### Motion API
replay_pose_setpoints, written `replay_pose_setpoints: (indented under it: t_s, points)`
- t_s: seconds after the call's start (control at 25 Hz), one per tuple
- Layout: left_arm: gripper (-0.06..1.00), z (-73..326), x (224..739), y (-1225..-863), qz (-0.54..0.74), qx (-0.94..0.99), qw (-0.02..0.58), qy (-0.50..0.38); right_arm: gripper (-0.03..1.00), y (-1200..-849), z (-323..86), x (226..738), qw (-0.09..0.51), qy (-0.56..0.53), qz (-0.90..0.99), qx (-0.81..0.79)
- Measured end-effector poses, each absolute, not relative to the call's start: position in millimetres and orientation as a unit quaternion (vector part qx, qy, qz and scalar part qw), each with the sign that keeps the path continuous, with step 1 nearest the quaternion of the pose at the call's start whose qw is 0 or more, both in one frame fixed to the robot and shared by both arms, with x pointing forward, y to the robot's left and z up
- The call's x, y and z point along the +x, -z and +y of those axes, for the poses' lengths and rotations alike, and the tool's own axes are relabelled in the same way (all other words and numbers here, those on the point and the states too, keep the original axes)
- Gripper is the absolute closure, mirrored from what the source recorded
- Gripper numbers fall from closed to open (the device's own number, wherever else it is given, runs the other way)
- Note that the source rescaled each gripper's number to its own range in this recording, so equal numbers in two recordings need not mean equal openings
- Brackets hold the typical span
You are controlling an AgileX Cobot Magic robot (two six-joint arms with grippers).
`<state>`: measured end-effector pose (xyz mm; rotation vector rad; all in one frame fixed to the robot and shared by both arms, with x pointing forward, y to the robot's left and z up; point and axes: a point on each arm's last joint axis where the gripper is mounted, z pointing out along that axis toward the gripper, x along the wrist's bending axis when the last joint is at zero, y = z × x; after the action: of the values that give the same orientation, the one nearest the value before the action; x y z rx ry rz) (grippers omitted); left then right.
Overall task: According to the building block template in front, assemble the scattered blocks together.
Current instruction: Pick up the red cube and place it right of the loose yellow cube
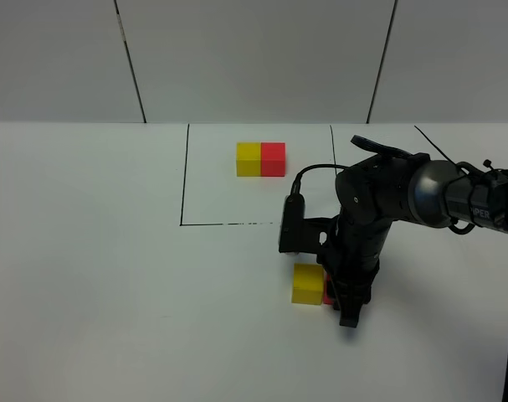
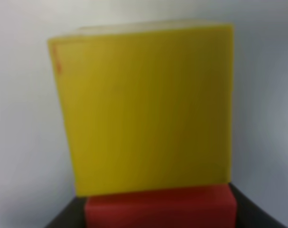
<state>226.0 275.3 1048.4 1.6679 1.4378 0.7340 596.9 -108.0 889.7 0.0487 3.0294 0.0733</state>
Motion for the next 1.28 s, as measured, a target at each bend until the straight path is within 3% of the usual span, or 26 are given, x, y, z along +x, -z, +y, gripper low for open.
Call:
replay_pose_setpoints:
  t_s: [1.28]
  points:
    - [0.46,275.3,226.0,-1048.4,0.568,0.659,0.399,-0.290,0.96,-889.8,-100.5,593.8,0.060,-0.025,0.997,-0.048]
